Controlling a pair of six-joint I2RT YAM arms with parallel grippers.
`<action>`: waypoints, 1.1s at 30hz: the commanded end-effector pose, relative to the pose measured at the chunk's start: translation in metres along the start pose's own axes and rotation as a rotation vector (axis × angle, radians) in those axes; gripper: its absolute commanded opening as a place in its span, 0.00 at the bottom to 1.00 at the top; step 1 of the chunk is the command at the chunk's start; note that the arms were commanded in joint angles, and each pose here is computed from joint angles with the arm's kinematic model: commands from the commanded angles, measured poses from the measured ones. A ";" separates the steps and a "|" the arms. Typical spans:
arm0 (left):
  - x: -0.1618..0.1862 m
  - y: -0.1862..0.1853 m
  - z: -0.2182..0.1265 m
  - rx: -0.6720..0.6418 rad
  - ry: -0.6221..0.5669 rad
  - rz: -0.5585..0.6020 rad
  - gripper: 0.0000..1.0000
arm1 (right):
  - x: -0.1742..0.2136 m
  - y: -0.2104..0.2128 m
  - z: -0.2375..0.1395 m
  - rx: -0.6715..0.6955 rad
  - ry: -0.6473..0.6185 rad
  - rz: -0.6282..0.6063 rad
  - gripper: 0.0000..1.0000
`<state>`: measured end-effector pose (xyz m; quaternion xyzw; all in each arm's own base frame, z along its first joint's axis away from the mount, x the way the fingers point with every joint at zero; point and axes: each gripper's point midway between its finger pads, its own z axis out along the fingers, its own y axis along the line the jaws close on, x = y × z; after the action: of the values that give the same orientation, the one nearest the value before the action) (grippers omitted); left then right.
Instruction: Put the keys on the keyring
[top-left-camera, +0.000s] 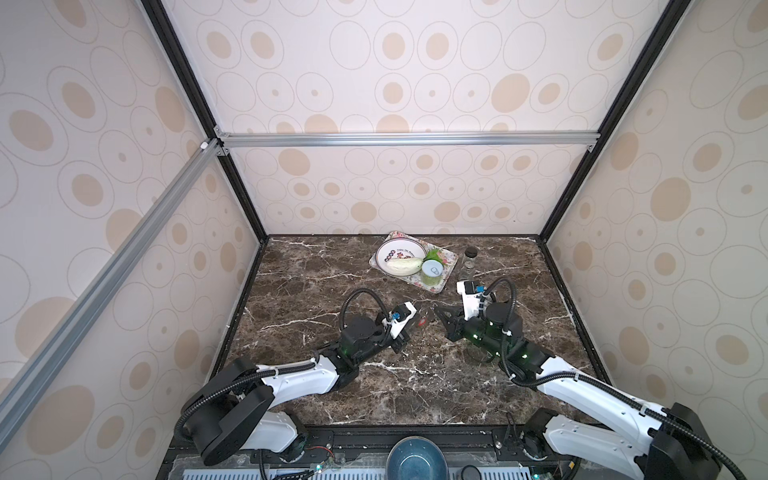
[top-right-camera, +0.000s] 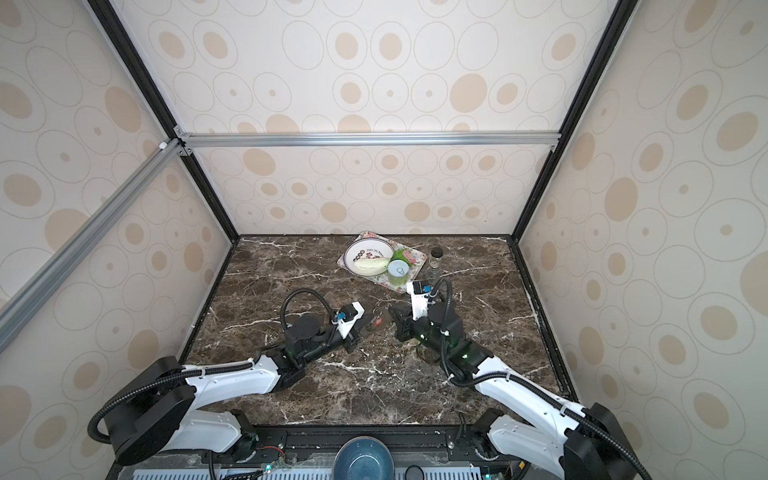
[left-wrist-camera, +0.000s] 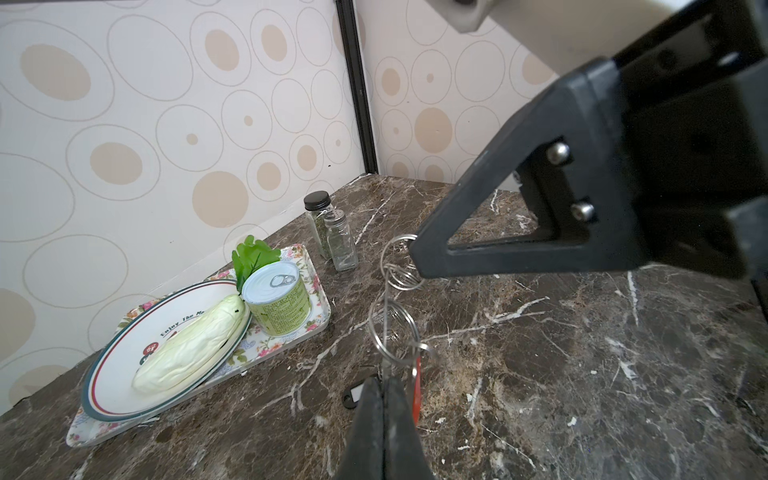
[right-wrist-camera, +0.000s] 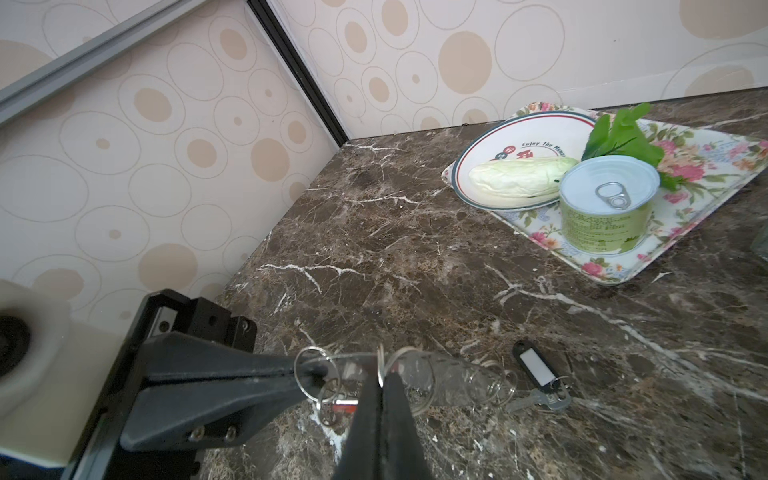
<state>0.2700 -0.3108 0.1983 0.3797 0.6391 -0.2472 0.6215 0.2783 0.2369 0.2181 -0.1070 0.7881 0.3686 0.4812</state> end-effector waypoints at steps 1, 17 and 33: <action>-0.013 0.012 -0.004 -0.057 -0.044 0.032 0.00 | -0.008 0.002 -0.003 -0.017 0.012 0.066 0.00; 0.004 -0.001 -0.002 0.021 -0.004 0.108 0.47 | -0.003 0.015 -0.003 -0.072 0.101 0.057 0.00; 0.004 -0.006 0.015 0.080 0.009 0.081 0.28 | 0.000 0.018 -0.002 -0.102 0.099 0.057 0.00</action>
<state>0.2641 -0.3235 0.1722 0.4446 0.6289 -0.2473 0.5879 0.2679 0.2456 0.2134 -0.1194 0.8100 0.4008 0.4112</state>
